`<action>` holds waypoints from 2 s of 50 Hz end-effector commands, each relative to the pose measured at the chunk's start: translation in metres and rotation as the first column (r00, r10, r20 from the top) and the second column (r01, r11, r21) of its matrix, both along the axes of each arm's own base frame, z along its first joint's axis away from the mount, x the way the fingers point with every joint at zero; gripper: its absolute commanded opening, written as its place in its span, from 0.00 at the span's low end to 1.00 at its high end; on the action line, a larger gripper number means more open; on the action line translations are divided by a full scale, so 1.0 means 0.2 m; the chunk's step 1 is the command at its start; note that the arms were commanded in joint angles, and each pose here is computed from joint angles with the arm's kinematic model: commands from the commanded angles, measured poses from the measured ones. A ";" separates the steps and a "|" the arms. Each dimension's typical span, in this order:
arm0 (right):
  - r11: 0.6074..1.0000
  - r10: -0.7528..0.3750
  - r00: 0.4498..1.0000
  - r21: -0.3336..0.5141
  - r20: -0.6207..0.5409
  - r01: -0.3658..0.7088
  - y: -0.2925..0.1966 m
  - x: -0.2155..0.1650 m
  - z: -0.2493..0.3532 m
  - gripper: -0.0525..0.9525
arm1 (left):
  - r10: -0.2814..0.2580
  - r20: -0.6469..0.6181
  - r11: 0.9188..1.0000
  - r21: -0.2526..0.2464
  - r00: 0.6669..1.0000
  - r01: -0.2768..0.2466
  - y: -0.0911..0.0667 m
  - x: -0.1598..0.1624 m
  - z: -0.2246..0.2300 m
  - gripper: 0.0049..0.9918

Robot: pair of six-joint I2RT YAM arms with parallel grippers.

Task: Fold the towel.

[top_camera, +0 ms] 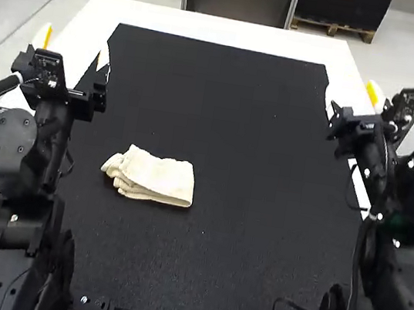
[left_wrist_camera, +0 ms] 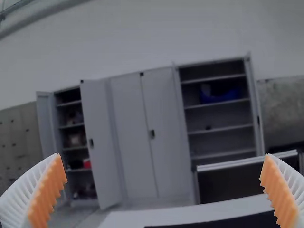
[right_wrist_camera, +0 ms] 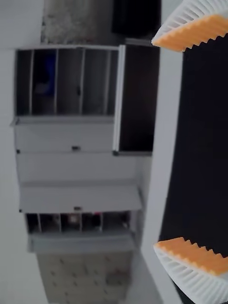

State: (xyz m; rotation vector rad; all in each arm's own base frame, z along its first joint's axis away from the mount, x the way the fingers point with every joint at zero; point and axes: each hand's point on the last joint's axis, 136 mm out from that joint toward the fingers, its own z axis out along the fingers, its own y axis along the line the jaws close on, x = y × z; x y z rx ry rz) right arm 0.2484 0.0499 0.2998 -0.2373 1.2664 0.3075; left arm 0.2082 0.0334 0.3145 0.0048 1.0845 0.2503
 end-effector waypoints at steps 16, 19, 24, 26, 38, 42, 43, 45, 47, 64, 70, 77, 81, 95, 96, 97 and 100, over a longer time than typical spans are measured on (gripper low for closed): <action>0.995 -0.092 0.966 -0.021 0.241 0.100 -0.09 -0.23 0.04 0.96 | -0.098 0.011 0.994 0.049 0.995 0.098 -0.09 0.00 -0.01 0.97; 0.994 -0.100 0.971 -0.016 0.218 0.106 -0.11 -0.21 0.00 0.96 | -0.117 0.000 0.991 0.060 0.993 0.117 -0.11 0.01 -0.03 0.97; 0.994 -0.108 0.984 -0.003 0.140 0.110 -0.13 -0.16 -0.11 0.96 | -0.141 -0.023 0.987 0.073 0.990 0.142 -0.14 0.03 -0.07 0.97; 0.994 -0.106 0.991 -0.006 0.080 0.107 -0.13 -0.14 -0.18 0.96 | -0.146 -0.034 0.986 0.072 0.989 0.148 -0.14 0.04 -0.10 0.97; 0.994 -0.104 0.978 -0.043 -0.182 0.098 -0.13 -0.05 -0.50 0.96 | -0.150 -0.235 0.988 0.001 0.960 0.155 -0.12 0.14 -0.39 0.97; 0.995 -0.103 0.957 -0.043 -0.272 0.095 -0.13 -0.05 -0.61 0.96 | -0.155 -0.304 0.988 -0.027 0.940 0.154 -0.11 0.16 -0.48 0.97; 0.994 -0.104 0.951 -0.047 -0.292 0.094 -0.13 -0.05 -0.64 0.96 | -0.155 -0.316 0.988 -0.031 0.936 0.153 -0.11 0.17 -0.50 0.97; 0.993 -0.111 0.940 -0.079 -0.324 0.090 -0.13 -0.05 -0.69 0.96 | -0.159 -0.331 0.987 -0.038 0.930 0.156 -0.11 0.17 -0.52 0.97; 0.992 -0.113 0.929 -0.091 -0.351 0.086 -0.13 -0.05 -0.74 0.96 | -0.169 -0.340 0.985 -0.042 0.925 0.164 -0.12 0.17 -0.53 0.97; 0.980 -0.189 0.909 -0.130 -0.373 0.150 -0.19 -0.04 -0.78 0.96 | -0.200 -0.458 0.978 -0.041 0.866 0.204 -0.16 0.18 -0.69 0.97; 0.963 -0.260 0.873 -0.044 -0.413 0.266 -0.29 -0.03 -0.79 0.96 | -0.149 -0.466 0.989 -0.054 0.872 0.140 -0.10 0.18 -0.70 0.97; 0.908 -0.391 0.826 -0.025 -0.406 0.418 -0.42 -0.03 -0.77 0.96 | -0.057 -0.447 0.987 -0.162 0.893 -0.019 0.04 0.17 -0.70 0.97; 0.885 -0.439 0.815 -0.025 -0.377 0.465 -0.47 -0.03 -0.74 0.96 | -0.036 -0.445 0.983 -0.176 0.895 -0.048 0.07 0.17 -0.70 0.97; 0.861 -0.490 0.819 -0.017 -0.299 0.509 -0.50 -0.03 -0.64 0.96 | 0.018 -0.438 0.979 -0.177 0.899 -0.106 0.12 0.16 -0.69 0.97; 0.865 -0.485 0.823 -0.023 -0.297 0.501 -0.49 -0.03 -0.64 0.96 | 0.017 -0.438 0.979 -0.177 0.899 -0.104 0.12 0.16 -0.69 0.97; 0.870 -0.477 0.827 -0.025 -0.297 0.493 -0.48 -0.03 -0.64 0.96 | 0.017 -0.438 0.979 -0.177 0.899 -0.104 0.12 0.16 -0.69 0.97; 0.892 -0.438 0.848 -0.028 -0.297 0.451 -0.42 -0.02 -0.64 0.96 | 0.014 -0.438 0.979 -0.177 0.899 -0.101 0.12 0.16 -0.69 0.97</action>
